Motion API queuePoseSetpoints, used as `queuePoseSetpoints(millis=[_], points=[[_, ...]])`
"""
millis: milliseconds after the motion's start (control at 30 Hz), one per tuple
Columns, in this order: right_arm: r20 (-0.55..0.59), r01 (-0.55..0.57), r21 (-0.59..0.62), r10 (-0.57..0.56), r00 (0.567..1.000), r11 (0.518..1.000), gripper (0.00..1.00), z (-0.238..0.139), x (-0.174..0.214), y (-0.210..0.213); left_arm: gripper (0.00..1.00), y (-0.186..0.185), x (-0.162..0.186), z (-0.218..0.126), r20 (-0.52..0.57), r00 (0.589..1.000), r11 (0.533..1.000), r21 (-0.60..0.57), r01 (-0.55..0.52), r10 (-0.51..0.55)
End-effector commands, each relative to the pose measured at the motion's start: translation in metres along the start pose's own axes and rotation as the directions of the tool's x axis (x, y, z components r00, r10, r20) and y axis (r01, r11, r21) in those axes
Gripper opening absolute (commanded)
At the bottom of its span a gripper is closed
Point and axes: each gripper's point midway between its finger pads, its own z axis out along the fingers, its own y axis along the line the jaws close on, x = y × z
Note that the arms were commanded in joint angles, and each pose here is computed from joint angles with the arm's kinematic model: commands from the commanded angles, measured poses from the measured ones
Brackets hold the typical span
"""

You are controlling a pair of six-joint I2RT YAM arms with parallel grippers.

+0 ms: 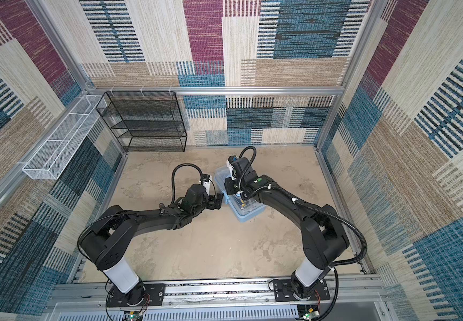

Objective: Pack the tool kit

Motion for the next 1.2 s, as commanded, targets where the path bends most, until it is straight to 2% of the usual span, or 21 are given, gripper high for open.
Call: queuePoseSetpoints(millis=[0,1033,1167], points=[[0.034,-0.003,0.0,0.003,0.999,1.0,0.34,-0.001,-0.0081,0.0002,0.95,-0.0048,-0.0032,0.0015,0.006,1.0,1.0,0.021,0.013,-0.014],[0.047,-0.013,-0.025,0.014,0.999,1.0,0.34,-0.0026,-0.0095,0.0041,0.94,-0.0018,0.0041,0.0055,-0.005,0.998,0.998,0.011,0.062,-0.062],[0.063,-0.009,-0.028,0.011,0.998,1.0,0.36,-0.0066,-0.0148,0.0058,0.94,-0.0019,0.0049,0.006,-0.008,0.998,0.998,0.011,0.066,-0.066]])
